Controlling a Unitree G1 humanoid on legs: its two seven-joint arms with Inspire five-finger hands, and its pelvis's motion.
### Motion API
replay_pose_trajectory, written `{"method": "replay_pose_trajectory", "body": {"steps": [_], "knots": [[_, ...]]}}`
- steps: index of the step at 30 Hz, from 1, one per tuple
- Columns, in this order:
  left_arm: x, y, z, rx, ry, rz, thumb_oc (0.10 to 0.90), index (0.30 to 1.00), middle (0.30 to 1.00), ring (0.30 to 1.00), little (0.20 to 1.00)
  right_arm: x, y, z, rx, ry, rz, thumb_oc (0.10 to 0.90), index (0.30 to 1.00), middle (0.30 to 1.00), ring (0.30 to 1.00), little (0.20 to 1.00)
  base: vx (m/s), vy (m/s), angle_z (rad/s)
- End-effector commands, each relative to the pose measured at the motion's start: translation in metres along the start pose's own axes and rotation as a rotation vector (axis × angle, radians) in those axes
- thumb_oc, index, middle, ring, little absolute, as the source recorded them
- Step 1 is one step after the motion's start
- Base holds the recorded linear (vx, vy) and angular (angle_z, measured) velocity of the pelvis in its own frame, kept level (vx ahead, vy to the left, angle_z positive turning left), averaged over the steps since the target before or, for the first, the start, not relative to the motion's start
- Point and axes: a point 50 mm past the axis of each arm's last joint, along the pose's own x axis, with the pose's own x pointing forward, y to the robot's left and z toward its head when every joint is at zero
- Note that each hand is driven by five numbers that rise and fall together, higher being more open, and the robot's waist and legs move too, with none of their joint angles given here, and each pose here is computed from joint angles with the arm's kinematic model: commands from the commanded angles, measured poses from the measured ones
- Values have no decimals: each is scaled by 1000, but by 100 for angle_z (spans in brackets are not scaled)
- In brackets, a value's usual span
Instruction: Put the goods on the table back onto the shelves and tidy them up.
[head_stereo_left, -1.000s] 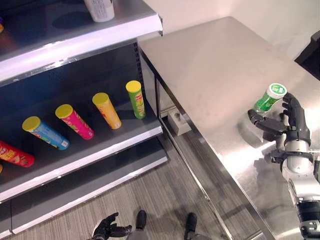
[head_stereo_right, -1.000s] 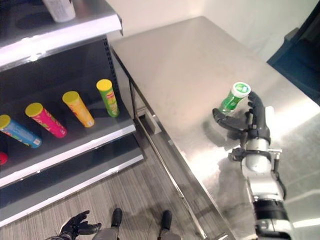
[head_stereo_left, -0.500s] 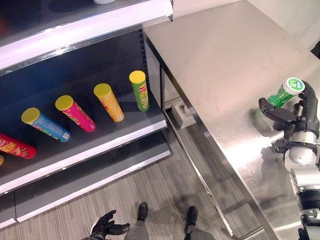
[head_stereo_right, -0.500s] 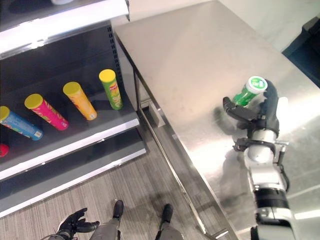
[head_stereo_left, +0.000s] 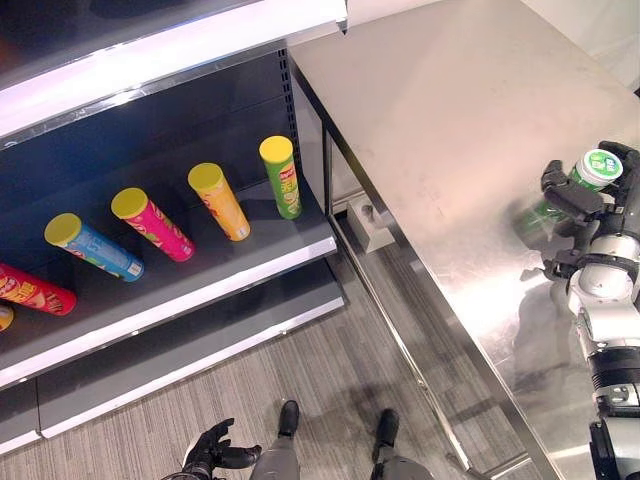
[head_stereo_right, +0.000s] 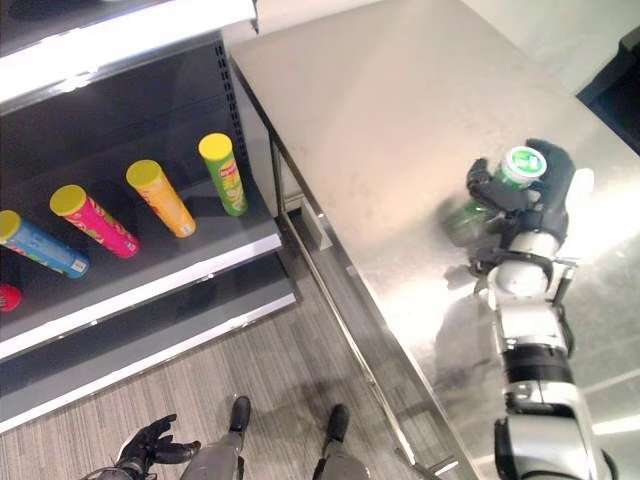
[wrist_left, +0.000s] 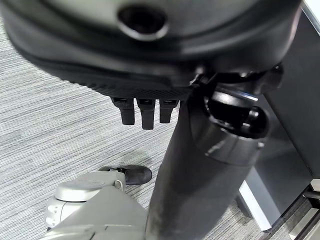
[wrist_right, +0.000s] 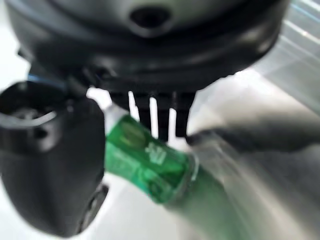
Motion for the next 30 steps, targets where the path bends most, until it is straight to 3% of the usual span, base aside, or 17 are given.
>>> {"method": "replay_pose_trajectory", "body": {"steps": [1,9,14,23,30], "knots": [[1,11,3,82,-10,23,800,900,900,900,900,13,-19,41,13,-191,-57,400,300,300,300,300,0,0,0],[1,14,4,79,-13,31,800,900,900,900,900,0,-33,41,-6,-250,-54,400,300,300,300,300,0,0,0],[2,21,6,78,-11,52,800,900,900,900,900,-12,-48,67,25,-401,-65,400,300,300,300,300,2,-11,-2],[0,27,3,62,-2,55,800,900,900,900,900,-34,-55,131,122,-707,-8,400,300,300,300,300,-3,-63,-5],[-6,32,-16,13,56,73,800,900,900,900,900,-52,-49,207,262,-1014,117,400,300,300,300,300,-33,-160,14]]}}
